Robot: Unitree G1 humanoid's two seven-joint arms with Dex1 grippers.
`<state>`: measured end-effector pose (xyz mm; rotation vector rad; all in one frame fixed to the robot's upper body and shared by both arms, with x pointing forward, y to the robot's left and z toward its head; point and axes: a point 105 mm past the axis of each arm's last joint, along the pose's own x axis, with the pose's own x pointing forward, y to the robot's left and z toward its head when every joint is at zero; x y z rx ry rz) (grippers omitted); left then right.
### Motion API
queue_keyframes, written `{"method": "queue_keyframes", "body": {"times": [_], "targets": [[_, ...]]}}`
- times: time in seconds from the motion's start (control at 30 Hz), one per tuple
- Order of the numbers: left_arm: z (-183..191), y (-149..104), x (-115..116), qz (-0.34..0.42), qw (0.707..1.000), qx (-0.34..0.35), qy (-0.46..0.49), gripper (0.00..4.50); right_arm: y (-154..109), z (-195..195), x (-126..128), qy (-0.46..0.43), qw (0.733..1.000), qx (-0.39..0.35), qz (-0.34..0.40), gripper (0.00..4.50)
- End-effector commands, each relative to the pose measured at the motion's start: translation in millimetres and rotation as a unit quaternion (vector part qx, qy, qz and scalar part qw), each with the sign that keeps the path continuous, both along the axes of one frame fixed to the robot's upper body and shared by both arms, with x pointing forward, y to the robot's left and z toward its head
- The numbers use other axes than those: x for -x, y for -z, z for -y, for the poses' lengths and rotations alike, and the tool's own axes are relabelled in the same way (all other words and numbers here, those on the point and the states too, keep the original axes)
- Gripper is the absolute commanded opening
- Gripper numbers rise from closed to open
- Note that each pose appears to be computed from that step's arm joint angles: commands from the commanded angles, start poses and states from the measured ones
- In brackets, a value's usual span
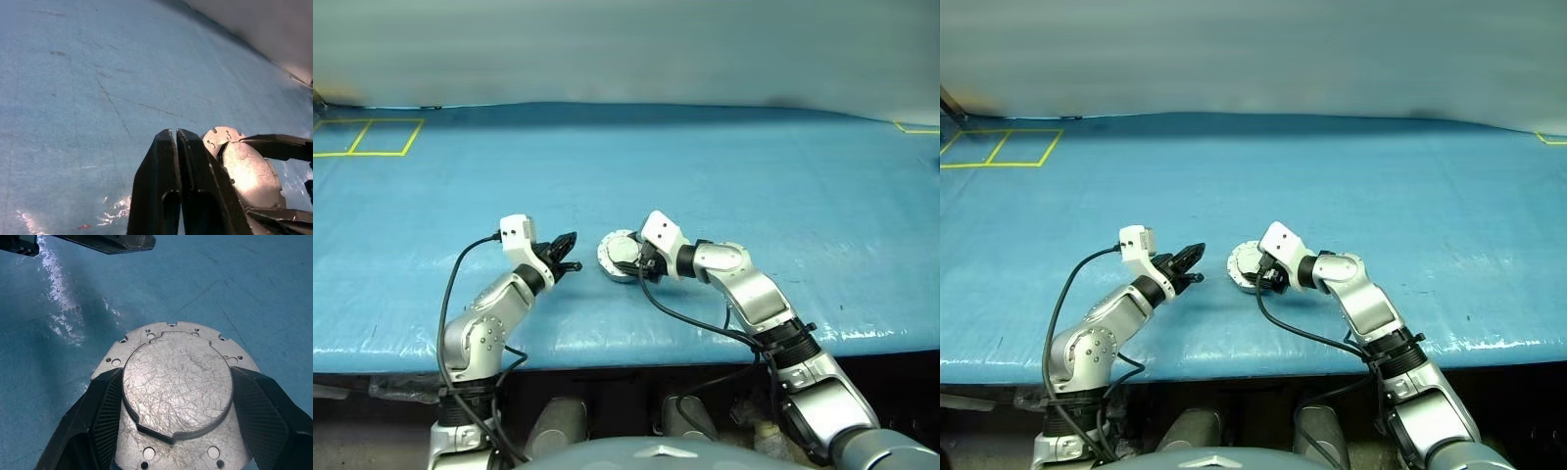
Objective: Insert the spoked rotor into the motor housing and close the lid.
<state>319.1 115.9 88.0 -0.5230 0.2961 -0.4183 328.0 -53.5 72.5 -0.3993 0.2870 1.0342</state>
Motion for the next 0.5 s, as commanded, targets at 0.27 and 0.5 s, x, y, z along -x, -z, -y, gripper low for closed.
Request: {"method": "queue_keyframes", "body": {"times": [0.27,0.5], "targets": [[27.4,3.0,4.2,-0.038,0.998,0.015,0.055,0.02,26.9,10.9,4.1,0.017,0.998,0.039,-0.041,3.04],[41.2,18.7,8.5,-0.068,0.995,-0.001,0.071,0.02,28.1,12.0,4.6,0.018,0.998,0.041,-0.043,3.04]]}}
